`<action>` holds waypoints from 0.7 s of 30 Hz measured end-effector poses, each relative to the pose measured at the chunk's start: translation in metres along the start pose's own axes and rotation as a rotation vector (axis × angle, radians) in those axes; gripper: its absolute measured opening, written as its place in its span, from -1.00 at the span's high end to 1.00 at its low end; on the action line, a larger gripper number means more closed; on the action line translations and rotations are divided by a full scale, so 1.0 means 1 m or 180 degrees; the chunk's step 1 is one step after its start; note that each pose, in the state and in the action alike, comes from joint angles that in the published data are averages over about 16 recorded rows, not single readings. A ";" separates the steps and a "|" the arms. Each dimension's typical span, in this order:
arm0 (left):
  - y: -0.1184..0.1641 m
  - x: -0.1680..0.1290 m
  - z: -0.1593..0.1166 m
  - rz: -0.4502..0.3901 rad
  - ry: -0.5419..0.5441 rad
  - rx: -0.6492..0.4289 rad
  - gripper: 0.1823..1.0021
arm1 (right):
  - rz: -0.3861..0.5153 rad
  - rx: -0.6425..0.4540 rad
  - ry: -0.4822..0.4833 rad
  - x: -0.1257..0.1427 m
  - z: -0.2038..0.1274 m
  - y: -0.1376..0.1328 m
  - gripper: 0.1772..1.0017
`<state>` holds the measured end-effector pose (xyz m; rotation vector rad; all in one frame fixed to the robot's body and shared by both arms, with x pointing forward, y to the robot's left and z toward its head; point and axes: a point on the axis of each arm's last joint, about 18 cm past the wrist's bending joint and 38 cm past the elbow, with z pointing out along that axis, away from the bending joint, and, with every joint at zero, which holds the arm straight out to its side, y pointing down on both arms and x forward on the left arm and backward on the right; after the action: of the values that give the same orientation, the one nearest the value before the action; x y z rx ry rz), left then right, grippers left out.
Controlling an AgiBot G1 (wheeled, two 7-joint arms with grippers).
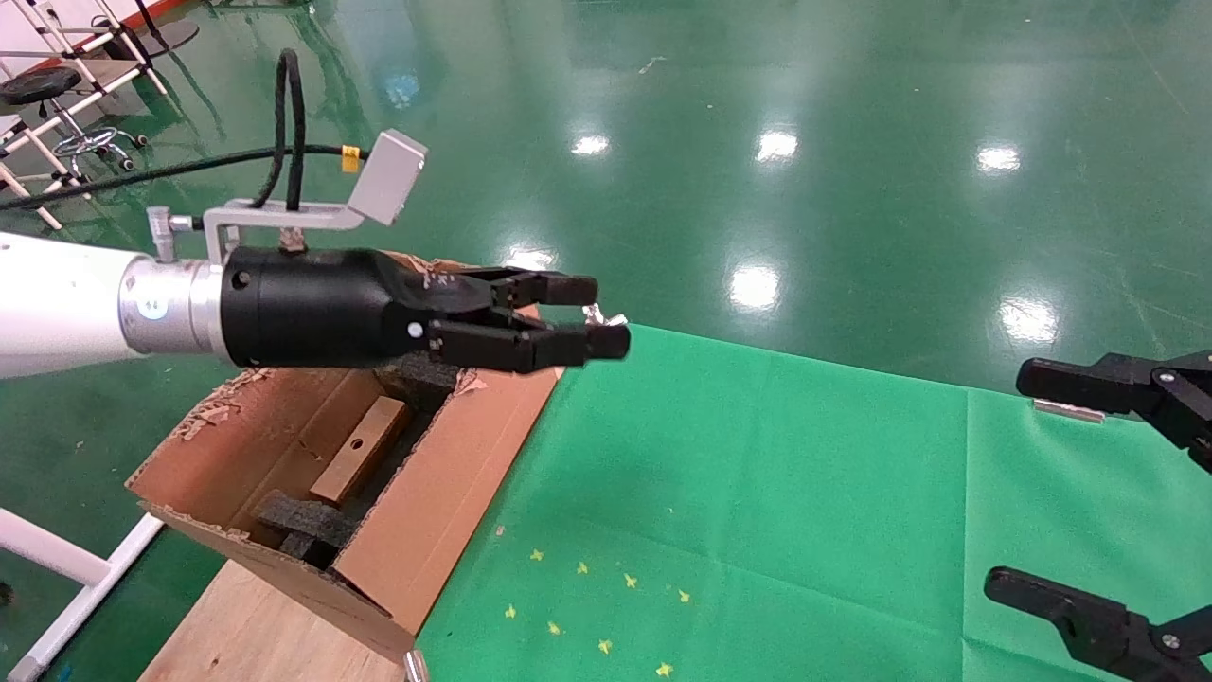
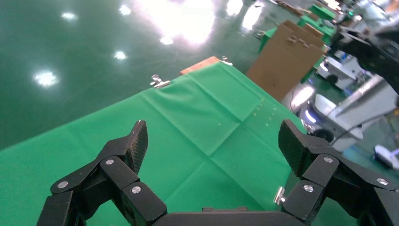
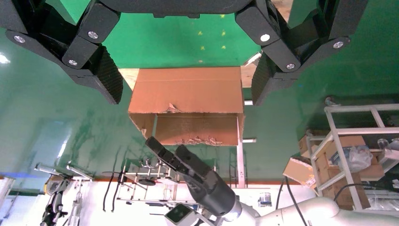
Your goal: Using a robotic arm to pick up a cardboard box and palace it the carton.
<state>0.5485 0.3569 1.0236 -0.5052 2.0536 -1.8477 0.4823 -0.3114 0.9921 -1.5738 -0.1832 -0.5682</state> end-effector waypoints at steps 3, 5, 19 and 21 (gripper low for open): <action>0.003 0.009 0.004 0.0169 0.0102 0.0038 -1.00 | 0.0000 0.0000 0.0000 0.000 0.000 0.000 -1.00; 0.005 0.015 0.007 0.0283 0.0167 0.0065 -1.00 | 0.0000 0.0000 0.0000 0.000 0.000 0.000 -1.00; 0.019 0.059 0.017 0.1072 0.0576 0.0307 -1.00 | 0.0000 0.0000 0.0000 0.000 0.000 0.000 -1.00; 0.021 0.066 0.018 0.1183 0.0626 0.0347 -1.00 | 0.0000 0.0000 0.0000 0.000 0.000 0.000 -1.00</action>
<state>0.4979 0.3120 0.9998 0.0885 1.9850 -1.8227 0.4823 -0.3114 0.9921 -1.5738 -0.1832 -0.5682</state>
